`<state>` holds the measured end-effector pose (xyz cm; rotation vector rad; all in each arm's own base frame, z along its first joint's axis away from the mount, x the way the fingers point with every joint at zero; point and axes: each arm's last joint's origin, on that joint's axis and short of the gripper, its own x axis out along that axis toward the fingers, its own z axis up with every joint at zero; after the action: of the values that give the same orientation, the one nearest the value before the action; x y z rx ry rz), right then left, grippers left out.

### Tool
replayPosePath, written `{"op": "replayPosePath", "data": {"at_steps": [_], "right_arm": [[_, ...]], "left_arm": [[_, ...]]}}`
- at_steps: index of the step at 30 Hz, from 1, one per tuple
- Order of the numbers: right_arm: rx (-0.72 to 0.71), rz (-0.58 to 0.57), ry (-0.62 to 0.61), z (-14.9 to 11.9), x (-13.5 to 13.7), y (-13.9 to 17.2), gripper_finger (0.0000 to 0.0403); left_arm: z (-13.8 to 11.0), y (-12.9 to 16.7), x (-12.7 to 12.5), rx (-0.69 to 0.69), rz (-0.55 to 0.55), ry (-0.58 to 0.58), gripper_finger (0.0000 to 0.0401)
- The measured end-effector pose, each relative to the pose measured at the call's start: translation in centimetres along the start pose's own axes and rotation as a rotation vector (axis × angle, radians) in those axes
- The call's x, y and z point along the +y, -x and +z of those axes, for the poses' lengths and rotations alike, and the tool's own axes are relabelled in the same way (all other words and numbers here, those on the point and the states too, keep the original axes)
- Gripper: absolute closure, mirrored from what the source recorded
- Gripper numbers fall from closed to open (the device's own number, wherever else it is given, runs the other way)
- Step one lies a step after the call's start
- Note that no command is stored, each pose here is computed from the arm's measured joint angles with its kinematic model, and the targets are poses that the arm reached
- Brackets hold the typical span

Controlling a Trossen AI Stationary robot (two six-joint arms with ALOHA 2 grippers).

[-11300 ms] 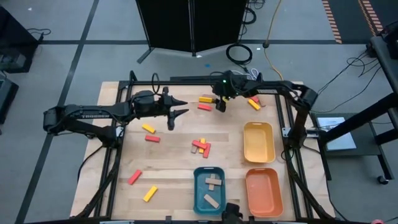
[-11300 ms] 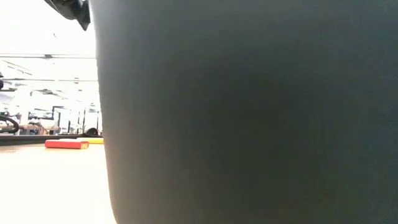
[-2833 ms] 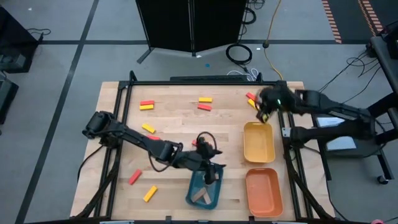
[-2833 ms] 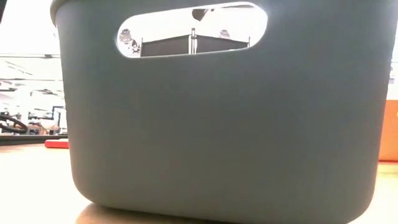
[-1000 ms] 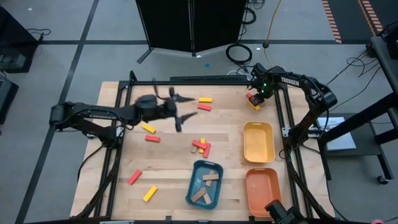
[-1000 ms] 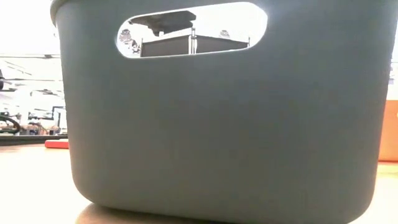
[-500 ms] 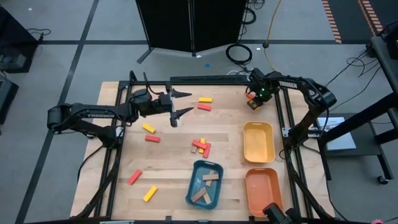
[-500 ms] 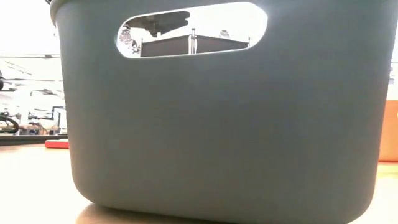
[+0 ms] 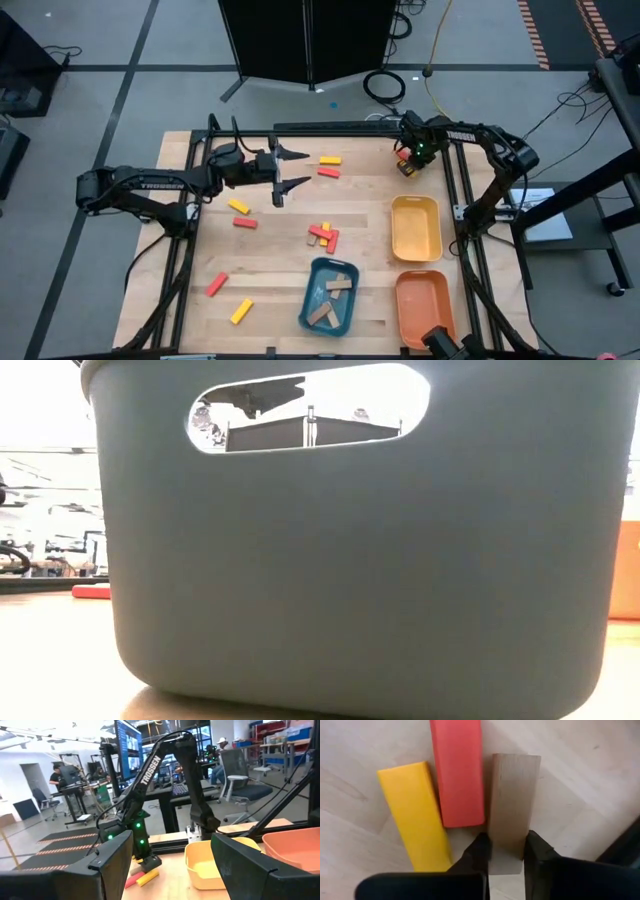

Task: Sort blocks
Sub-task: Put the brown block into the blue bin

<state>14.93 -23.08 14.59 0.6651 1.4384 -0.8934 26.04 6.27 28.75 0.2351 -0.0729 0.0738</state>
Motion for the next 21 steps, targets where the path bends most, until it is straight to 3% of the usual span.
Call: {"op": "replayPosePath", "data": {"at_steps": [11, 16, 21], "right_arm": [[-0.259, 0.018, -0.043, -1.4, -0.5, 7.0, 0.0385], [-0.436, 0.186, 0.029, -2.6, 1.1, 10.5, 0.0386], [-0.643, 0.422, 0.202, -2.9, 4.5, 13.4, 0.0386]], "left_arm": [[-1.3, -1.7, -0.1, -0.086, -0.078, 0.059, 0.0137], [-3.6, -3.4, 0.3, -0.163, -0.140, 0.174, 0.0137], [-5.7, -4.2, 0.9, -0.203, -0.132, 0.316, 0.0137]]}}
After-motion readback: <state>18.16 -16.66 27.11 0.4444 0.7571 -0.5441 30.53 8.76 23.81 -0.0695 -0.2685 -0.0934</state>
